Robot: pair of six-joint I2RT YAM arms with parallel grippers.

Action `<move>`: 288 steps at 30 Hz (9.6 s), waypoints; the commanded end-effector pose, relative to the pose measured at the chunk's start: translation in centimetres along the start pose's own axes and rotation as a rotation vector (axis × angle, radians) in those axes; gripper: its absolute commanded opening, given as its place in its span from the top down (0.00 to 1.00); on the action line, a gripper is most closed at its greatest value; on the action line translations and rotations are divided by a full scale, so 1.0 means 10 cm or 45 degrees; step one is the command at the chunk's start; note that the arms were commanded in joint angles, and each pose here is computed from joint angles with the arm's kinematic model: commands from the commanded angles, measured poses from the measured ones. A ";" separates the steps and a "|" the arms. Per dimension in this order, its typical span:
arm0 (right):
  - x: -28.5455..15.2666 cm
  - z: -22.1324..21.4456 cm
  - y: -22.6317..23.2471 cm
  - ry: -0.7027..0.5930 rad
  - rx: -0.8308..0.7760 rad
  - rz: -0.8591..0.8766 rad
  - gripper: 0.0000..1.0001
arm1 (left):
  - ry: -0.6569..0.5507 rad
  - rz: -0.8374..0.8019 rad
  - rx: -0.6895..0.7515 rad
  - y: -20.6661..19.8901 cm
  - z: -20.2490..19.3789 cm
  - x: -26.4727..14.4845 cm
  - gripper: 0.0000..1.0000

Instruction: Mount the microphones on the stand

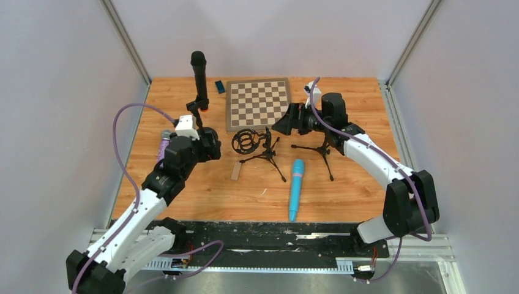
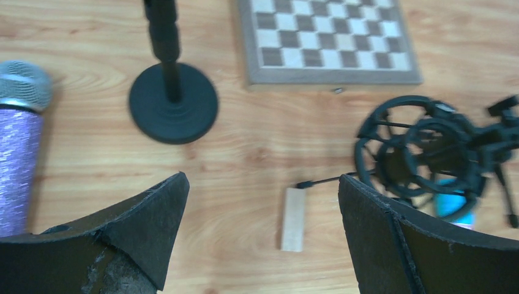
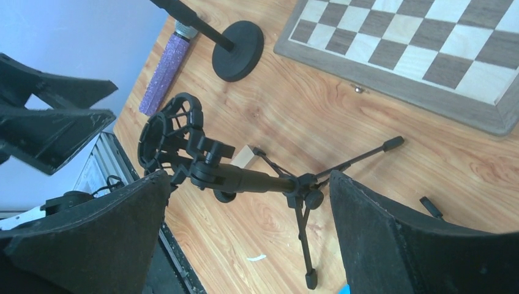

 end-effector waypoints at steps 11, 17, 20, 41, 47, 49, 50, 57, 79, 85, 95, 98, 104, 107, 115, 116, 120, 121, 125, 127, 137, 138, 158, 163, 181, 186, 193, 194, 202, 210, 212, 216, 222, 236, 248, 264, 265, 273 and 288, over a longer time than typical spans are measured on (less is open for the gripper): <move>0.00 -0.16 -0.02 0.050 -0.014 0.030 0.00 | 0.318 0.694 0.225 0.94 -0.10 0.29 0.00; 0.05 -0.18 -0.03 0.074 0.003 0.064 0.00 | 0.369 0.988 0.153 1.37 -0.03 0.30 0.00; 0.06 -0.20 -0.03 0.084 0.008 0.074 0.00 | 0.390 1.121 0.124 1.60 -0.01 0.30 0.00; 0.13 -0.27 -0.05 0.132 0.052 0.121 0.00 | 0.668 1.261 0.021 2.25 -0.33 0.53 0.00; 0.12 -0.28 -0.05 0.141 0.048 0.114 0.00 | 0.729 1.232 0.008 2.28 -0.42 0.59 0.17; 0.12 -0.27 -0.05 0.139 0.043 0.112 0.00 | 0.734 1.209 0.000 2.27 -0.43 0.60 0.26; 0.12 -0.26 -0.04 0.139 0.039 0.112 0.00 | 0.735 1.202 -0.002 2.26 -0.43 0.60 0.31; 0.09 -0.24 -0.04 0.137 0.022 0.093 0.00 | 0.772 1.106 -0.052 2.17 -0.48 0.61 0.52; 0.00 -0.23 -0.03 0.113 -0.004 0.045 0.00 | 0.651 0.467 -0.373 1.26 -0.68 0.30 1.00; -0.04 -0.18 0.01 0.092 -0.015 0.045 0.00 | 0.515 0.355 -0.368 1.11 -0.66 0.15 1.00; -0.18 -0.01 0.08 0.030 -0.090 0.005 0.00 | 0.172 0.077 -0.193 0.67 -0.08 -0.28 1.00; -0.23 0.06 0.14 0.005 -0.113 0.014 0.00 | 0.082 -0.094 -0.142 0.46 0.09 -0.43 1.00; -0.28 0.13 0.22 -0.015 -0.118 0.056 0.00 | -0.037 -0.282 -0.095 0.18 0.31 -0.67 1.00; -0.29 0.13 0.27 -0.013 -0.106 0.089 0.00 | -0.054 -0.438 -0.103 0.03 0.34 -0.73 1.00; -0.33 0.18 0.53 -0.055 -0.109 0.214 0.00 | -0.208 -0.764 -0.122 -0.30 0.46 -0.92 1.00; -0.33 0.17 0.57 -0.066 -0.108 0.232 0.00 | -0.242 -0.808 -0.115 -0.35 0.51 -0.93 1.00; -0.33 0.23 0.78 -0.142 -0.129 0.315 0.00 | -0.235 -0.939 -0.160 -0.52 0.56 -0.94 1.00; -0.33 0.25 0.82 -0.157 -0.131 0.337 0.00 | -0.233 -0.960 -0.162 -0.55 0.57 -0.93 1.00; -0.34 0.30 0.97 -0.226 -0.113 0.433 0.00 | -0.220 -1.089 -0.176 -0.77 0.61 -0.90 1.00; -0.36 0.32 1.04 -0.271 -0.104 0.488 0.00 | -0.217 -1.147 -0.183 -0.89 0.63 -0.88 1.00; -0.55 0.43 1.32 -0.459 -0.158 0.689 0.02 | -0.209 -1.352 -0.240 -1.50 0.67 -0.73 1.00; -0.57 0.43 1.34 -0.470 -0.162 0.706 0.03 | -0.207 -1.357 -0.250 -1.53 0.66 -0.73 1.00; -0.55 0.47 1.61 -0.583 -0.092 0.938 0.19 | -0.197 -1.385 -0.322 -1.51 0.50 -0.65 1.00; -0.52 0.56 1.64 -0.617 -0.093 0.957 0.19 | -0.182 -1.391 -0.322 -1.52 0.48 -0.64 1.00; -0.36 0.69 1.69 -0.633 -0.071 1.065 0.41 | -0.129 -1.409 -0.302 -1.56 0.41 -0.62 1.00; -0.39 0.70 1.69 -0.653 -0.085 1.050 0.53 | -0.126 -1.406 -0.301 -1.56 0.40 -0.62 1.00; -0.40 0.72 1.70 -0.654 -0.095 1.057 0.93 | -0.110 -1.393 -0.311 -1.56 0.36 -0.57 1.00; -0.40 0.72 1.70 -0.653 -0.098 1.058 0.98 | -0.109 -1.392 -0.312 -1.56 0.36 -0.56 1.00; -0.32 0.68 1.64 -0.621 -0.147 0.970 1.00 | -0.165 -1.377 -0.393 -1.49 0.33 -0.55 0.40; -0.24 0.59 1.50 -0.576 -0.200 0.786 1.00 | -0.188 -1.280 -0.525 -1.40 0.32 -0.47 0.00; -0.24 0.56 1.46 -0.556 -0.216 0.732 1.00 | -0.191 -1.168 -0.575 -1.34 0.32 -0.38 0.00; -0.24 0.51 1.38 -0.548 -0.265 0.621 1.00 | -0.171 -0.969 -0.548 -1.22 0.28 -0.25 0.00; -0.25 0.48 1.30 -0.521 -0.301 0.519 1.00 | -0.127 -0.567 -0.367 -0.97 0.28 -0.10 0.00; -0.27 0.53 1.28 -0.475 -0.398 0.462 1.00 | 0.085 0.265 -0.021 -0.28 0.05 0.19 0.00; -0.30 0.57 1.27 -0.487 -0.437 0.419 1.00 | 0.305 0.526 0.005 0.28 -0.21 0.38 0.00; -0.23 0.90 1.49 -0.562 -0.570 0.300 1.00 | 0.428 0.216 -0.200 0.19 -0.35 0.55 0.00; -0.20 0.90 1.51 -0.561 -0.585 0.292 1.00 | 0.422 0.212 -0.205 0.19 -0.35 0.54 0.00; 0.02 0.99 1.69 -0.531 -0.675 0.189 1.00 | 0.351 0.160 -0.205 0.15 -0.26 0.46 0.00; 0.38 0.90 1.95 -0.455 -1.044 0.107 1.00 | 0.357 0.181 -0.193 0.18 -0.27 0.46 0.00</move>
Point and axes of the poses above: each gripper's point midway between its finger pads, its own x axis out along the fingers, its own y axis along the line the jaws close on, z = x × y, the point moved 6 cm from there along -x, back along the fingers, and after that the axes turned 11 degrees about -x, right-handed, at the moved point
